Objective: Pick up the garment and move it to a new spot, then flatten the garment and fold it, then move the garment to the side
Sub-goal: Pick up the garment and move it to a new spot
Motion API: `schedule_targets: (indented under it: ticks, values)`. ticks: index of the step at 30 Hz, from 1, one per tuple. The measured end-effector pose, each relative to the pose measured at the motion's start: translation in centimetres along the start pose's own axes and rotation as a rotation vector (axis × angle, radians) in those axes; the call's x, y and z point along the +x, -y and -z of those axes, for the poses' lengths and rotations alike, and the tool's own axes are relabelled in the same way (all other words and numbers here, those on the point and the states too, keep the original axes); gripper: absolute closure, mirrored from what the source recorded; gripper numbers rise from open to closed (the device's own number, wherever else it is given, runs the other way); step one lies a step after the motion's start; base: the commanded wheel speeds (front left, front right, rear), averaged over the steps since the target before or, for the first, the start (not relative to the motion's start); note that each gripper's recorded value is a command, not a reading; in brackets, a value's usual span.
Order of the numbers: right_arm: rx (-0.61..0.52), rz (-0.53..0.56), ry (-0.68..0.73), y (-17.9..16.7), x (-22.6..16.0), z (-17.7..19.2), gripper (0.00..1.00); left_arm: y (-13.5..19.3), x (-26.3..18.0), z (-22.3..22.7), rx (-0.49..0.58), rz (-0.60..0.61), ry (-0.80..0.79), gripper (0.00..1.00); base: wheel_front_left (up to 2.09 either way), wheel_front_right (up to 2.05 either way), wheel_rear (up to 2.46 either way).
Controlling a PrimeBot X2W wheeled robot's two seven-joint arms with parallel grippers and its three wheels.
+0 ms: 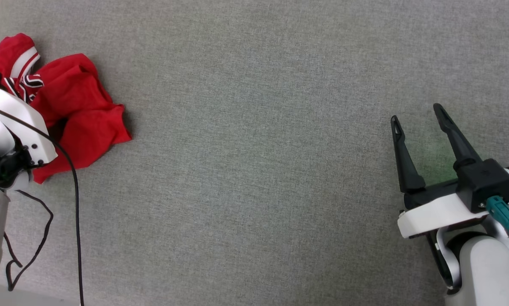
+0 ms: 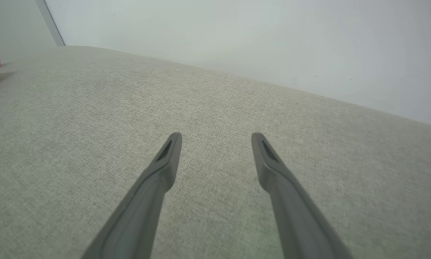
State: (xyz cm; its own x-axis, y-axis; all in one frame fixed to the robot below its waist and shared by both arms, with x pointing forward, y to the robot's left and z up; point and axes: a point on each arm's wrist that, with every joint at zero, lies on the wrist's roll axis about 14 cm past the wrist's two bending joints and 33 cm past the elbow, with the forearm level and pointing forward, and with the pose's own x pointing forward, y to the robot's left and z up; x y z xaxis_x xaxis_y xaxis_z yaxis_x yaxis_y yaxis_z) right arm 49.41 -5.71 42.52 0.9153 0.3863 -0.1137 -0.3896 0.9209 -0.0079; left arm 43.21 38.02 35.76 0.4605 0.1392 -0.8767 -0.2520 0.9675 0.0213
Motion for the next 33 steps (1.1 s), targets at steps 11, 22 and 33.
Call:
schedule_targets:
  ticks: [11,22,33]
  values:
    - [-0.001,0.006,0.085,0.0,-0.6,-3.2,0.00,-0.1,-2.4,-4.2,-0.014,-0.015,0.360,1.00,0.00,0.00,0.00]
    - [0.000,0.034,0.170,0.3,-3.4,-7.4,0.00,0.2,-12.0,-11.6,-0.043,-0.033,0.961,1.00,0.00,0.00,0.00]
    - [-0.014,0.159,0.201,3.7,-8.3,-9.3,0.00,9.9,-16.7,-12.7,0.013,0.182,1.172,1.00,0.00,0.00,0.00]
